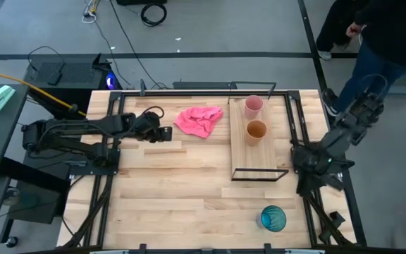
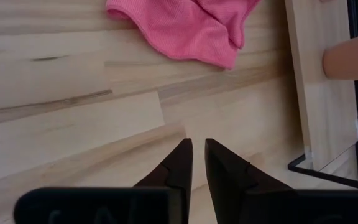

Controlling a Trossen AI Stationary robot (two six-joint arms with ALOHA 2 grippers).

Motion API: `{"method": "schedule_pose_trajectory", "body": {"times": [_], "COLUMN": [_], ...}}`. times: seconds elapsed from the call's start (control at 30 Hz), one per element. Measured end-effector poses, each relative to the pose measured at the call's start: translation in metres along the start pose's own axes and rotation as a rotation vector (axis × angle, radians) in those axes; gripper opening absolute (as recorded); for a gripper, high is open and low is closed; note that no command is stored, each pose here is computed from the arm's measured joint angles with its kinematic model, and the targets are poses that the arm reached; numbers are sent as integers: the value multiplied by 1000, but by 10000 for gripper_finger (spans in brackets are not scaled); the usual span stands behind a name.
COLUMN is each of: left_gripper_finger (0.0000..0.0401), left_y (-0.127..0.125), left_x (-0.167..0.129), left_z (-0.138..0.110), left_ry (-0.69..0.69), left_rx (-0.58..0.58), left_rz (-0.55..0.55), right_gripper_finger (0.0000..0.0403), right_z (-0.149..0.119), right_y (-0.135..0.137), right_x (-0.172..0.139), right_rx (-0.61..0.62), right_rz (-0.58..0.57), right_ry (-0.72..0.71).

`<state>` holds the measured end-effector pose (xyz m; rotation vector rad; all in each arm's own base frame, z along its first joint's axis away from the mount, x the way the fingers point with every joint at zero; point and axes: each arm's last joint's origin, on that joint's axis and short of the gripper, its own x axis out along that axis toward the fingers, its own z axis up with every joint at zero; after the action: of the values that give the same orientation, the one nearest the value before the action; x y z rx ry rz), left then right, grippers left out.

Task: Stack small to large cups/mugs on shelf
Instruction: Put the blue cup on the shelf

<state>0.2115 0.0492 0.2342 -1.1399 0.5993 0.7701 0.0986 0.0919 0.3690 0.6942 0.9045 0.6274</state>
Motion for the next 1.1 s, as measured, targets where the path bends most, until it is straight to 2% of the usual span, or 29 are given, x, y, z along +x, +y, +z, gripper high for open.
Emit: {"method": "schedule_pose_trajectory", "body": {"times": [0.1,0.2,0.43,0.9,1.1], "left_gripper_finger": [48,46,52,50,54], "left_y": [-1,-1,-2,-2,-2], "left_x": [0,-1,-1,-1,-1], "left_z": [-2,-3,-3,-3,-3], "left_ry": [-14,-28,-34,-35,-34], "left_rx": [9,16,23,35,35], "left_rz": [4,9,11,12,12], "right_gripper_finger": [78,78,77,88,91], "right_z": [-12,-17,-14,-22,-22], "right_y": [-11,-17,-21,-26,-22], "right_x": [5,12,43,102,114], "right_rx": [27,37,37,63,71], "right_rz": [-200,-334,-469,-631,-592], "right_ry": [56,84,132,288,268]}}
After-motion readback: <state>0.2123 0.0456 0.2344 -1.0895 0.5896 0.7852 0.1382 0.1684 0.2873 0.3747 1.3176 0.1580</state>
